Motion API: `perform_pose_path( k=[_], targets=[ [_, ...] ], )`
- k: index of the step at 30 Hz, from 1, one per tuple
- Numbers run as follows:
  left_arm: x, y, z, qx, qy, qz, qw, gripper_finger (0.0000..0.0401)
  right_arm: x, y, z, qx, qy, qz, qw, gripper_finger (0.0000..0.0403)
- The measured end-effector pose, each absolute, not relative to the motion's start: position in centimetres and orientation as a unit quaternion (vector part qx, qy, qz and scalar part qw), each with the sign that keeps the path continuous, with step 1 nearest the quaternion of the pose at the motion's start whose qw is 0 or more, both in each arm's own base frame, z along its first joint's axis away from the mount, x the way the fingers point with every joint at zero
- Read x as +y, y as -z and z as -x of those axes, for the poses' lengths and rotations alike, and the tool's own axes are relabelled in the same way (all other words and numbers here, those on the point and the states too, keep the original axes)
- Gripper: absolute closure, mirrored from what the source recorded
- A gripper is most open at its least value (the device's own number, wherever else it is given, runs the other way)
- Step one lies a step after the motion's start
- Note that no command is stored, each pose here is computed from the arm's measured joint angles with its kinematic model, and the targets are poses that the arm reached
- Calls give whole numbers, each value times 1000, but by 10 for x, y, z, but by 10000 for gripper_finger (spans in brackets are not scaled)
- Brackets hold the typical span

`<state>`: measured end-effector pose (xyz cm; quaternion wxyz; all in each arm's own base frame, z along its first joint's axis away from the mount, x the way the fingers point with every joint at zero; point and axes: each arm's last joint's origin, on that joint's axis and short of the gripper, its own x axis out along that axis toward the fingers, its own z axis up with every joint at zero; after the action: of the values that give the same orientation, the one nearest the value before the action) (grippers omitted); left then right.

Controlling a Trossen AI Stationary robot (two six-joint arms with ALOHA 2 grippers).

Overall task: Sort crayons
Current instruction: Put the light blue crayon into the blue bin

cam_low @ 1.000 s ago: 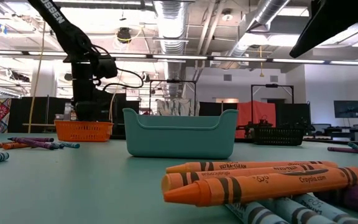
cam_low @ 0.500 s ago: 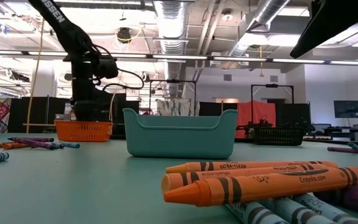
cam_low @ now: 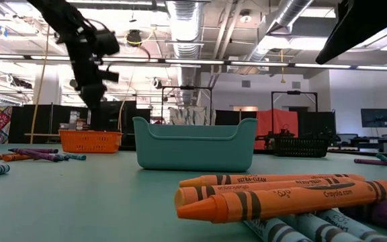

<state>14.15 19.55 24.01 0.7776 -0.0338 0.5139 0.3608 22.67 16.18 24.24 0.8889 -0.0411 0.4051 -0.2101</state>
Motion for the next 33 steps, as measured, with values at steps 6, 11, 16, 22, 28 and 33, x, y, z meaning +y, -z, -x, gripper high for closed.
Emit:
perform_pose_path(
  k=[6, 11, 16, 22, 28, 33],
  targets=[
    [170, -271, -138, 430, -348, 40, 832, 285, 163, -241, -226, 407, 213, 40, 887, 226],
    [144, -287, -145, 374, -291, 49, 879, 285, 163, -227, -224, 429, 221, 39, 875, 226],
    [114, -293, -161, 351, -212, 42, 911, 285, 165, -206, -213, 449, 231, 32, 863, 226],
    [74, -296, -186, 334, -115, 14, 935, 285, 175, -197, -198, 443, 220, 25, 869, 226],
    [37, -306, -206, 272, -55, -8, 961, 285, 180, -198, -192, 411, 222, 45, 883, 226],
    [9, -316, -214, 213, -21, -31, 976, 285, 179, -200, -193, 383, 237, 61, 891, 226]
  ],
)
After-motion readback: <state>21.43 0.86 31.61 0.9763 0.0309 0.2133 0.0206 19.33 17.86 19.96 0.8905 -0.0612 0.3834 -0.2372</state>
